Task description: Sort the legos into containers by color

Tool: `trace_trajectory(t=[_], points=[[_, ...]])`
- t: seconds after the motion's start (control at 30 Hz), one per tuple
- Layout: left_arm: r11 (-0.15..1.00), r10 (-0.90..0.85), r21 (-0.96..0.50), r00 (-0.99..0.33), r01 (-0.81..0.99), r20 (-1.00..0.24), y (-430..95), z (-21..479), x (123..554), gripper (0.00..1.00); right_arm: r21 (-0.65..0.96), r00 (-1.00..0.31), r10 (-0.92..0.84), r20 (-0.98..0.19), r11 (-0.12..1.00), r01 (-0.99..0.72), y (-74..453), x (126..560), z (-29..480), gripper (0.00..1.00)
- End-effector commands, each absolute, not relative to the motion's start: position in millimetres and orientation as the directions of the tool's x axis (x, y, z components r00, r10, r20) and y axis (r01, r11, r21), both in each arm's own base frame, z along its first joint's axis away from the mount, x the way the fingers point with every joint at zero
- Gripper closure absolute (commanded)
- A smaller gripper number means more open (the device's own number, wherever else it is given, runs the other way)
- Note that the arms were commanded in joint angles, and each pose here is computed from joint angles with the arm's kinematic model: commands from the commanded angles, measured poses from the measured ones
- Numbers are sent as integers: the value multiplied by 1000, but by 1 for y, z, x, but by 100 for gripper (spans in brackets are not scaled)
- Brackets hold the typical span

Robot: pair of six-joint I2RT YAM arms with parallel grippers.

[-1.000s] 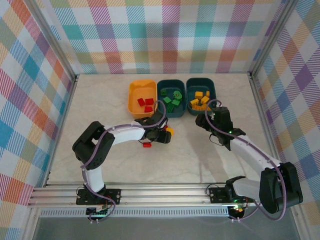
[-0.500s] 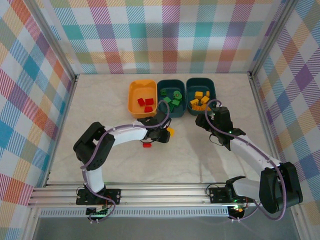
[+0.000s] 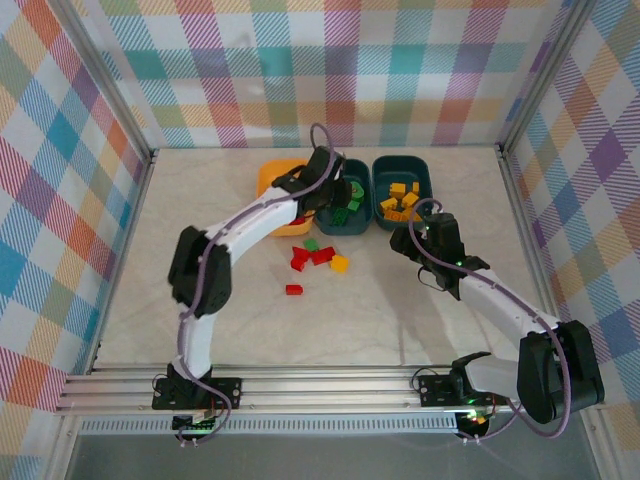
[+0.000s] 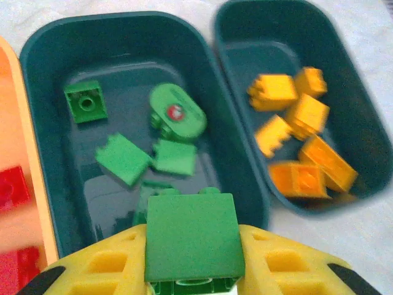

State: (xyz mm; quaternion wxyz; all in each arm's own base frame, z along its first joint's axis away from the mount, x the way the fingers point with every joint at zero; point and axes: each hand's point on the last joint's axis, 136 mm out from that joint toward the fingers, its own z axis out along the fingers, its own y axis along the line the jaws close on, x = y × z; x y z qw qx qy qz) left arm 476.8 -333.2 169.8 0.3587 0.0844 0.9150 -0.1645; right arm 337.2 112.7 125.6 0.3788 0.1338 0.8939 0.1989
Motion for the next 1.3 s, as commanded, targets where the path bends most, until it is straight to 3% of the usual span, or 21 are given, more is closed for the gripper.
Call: trace_trajectory(t=[0.0, 0.2, 0.23, 0.37, 0.53, 0.73, 0.93, 1.13, 1.27], points=[[950, 69, -197, -776, 244, -628, -333, 137, 496, 71, 466, -670, 390, -632, 882, 74, 116, 336, 127, 32], [950, 61, -202, -775, 239, -629, -342, 133, 525, 65, 470, -664, 391, -638, 880, 67, 115, 334, 132, 32], [948, 64, -204, -776, 243, -628, -343, 134, 527, 60, 472, -663, 390, -638, 879, 64, 116, 334, 132, 32], [934, 62, -232, -765, 271, -640, -350, 154, 525, 26, 477, -675, 374, -636, 878, 37, 122, 334, 132, 30], [929, 16, -246, -696, 275, -718, -328, 209, 503, 10, 435, -695, 269, -666, 897, -70, 149, 331, 132, 29], [928, -184, -349, -649, 134, -738, -245, 224, 447, 4, 320, -746, -56, -664, 880, -351, 224, 314, 120, 26], [916, -292, -400, -716, -19, -634, -176, 145, 361, 3, 220, -749, -323, -579, 823, -524, 263, 297, 91, 24], [892, -330, -450, -741, -42, -585, -152, 110, 304, 0, 21, -707, -526, -472, 795, -606, 269, 304, 57, 23], [902, -300, -431, -752, -24, -587, -146, 107, 291, 0, -15, -680, -590, -435, 760, -650, 271, 308, 47, 23]])
